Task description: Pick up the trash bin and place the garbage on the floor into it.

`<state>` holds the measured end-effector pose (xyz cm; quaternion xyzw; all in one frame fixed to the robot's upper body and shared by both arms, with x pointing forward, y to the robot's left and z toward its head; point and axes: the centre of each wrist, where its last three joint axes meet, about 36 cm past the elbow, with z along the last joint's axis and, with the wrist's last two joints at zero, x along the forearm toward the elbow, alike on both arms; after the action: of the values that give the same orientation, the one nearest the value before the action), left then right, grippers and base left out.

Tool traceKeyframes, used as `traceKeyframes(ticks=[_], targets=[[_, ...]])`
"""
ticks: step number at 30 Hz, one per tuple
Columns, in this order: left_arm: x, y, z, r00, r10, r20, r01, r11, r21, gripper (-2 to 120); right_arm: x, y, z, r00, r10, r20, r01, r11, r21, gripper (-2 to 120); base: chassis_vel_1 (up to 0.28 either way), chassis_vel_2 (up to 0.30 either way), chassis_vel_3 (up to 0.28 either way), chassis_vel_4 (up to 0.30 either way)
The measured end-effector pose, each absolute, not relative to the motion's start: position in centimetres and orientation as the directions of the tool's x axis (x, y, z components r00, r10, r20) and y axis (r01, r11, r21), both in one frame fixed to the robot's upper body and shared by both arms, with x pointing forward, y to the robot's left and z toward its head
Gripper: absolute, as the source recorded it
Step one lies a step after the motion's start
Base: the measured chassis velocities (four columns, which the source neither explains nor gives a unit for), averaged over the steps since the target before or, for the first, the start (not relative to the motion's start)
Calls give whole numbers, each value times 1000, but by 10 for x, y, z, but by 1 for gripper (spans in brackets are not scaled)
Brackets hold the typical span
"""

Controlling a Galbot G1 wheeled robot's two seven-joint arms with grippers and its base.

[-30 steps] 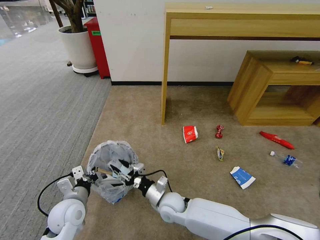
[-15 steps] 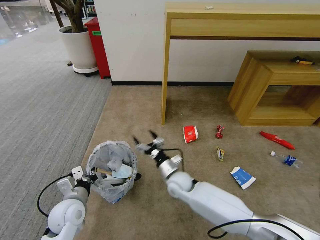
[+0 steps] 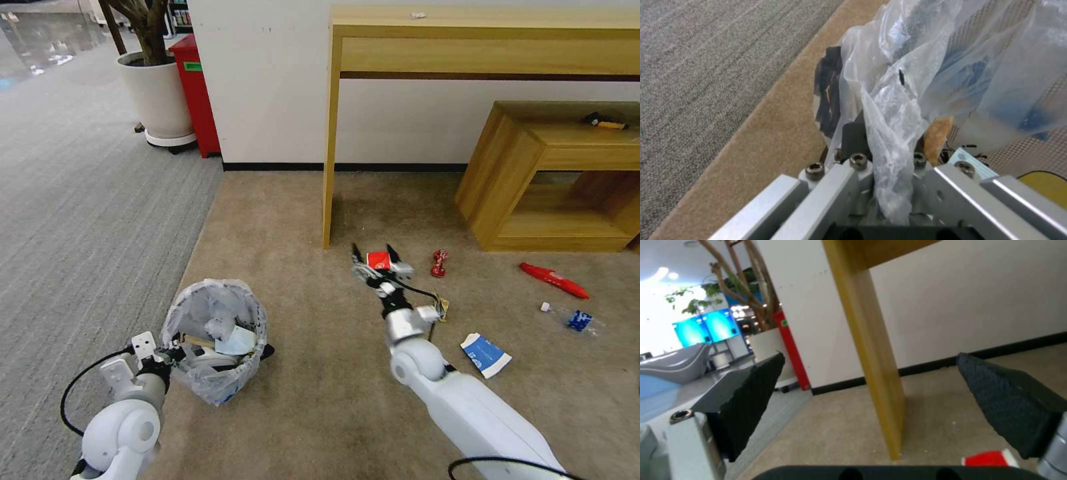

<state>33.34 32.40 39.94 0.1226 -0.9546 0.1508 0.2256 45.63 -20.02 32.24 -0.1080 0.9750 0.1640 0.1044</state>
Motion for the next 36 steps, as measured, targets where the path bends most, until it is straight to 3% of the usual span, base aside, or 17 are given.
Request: traceKeyframes(ticks=[14,36], targets=[[324,327,406,-875,-175,452,-307,922,-236,0,435,-206,321,-948,-170,-268,-252,918,307,99,-22,-16,24,23],[320,322,403,-873,-170,456,-306,921,-242,0,426,-202,309,-947,-179,-268,-260,915,308,99,-159,-151,151,155]])
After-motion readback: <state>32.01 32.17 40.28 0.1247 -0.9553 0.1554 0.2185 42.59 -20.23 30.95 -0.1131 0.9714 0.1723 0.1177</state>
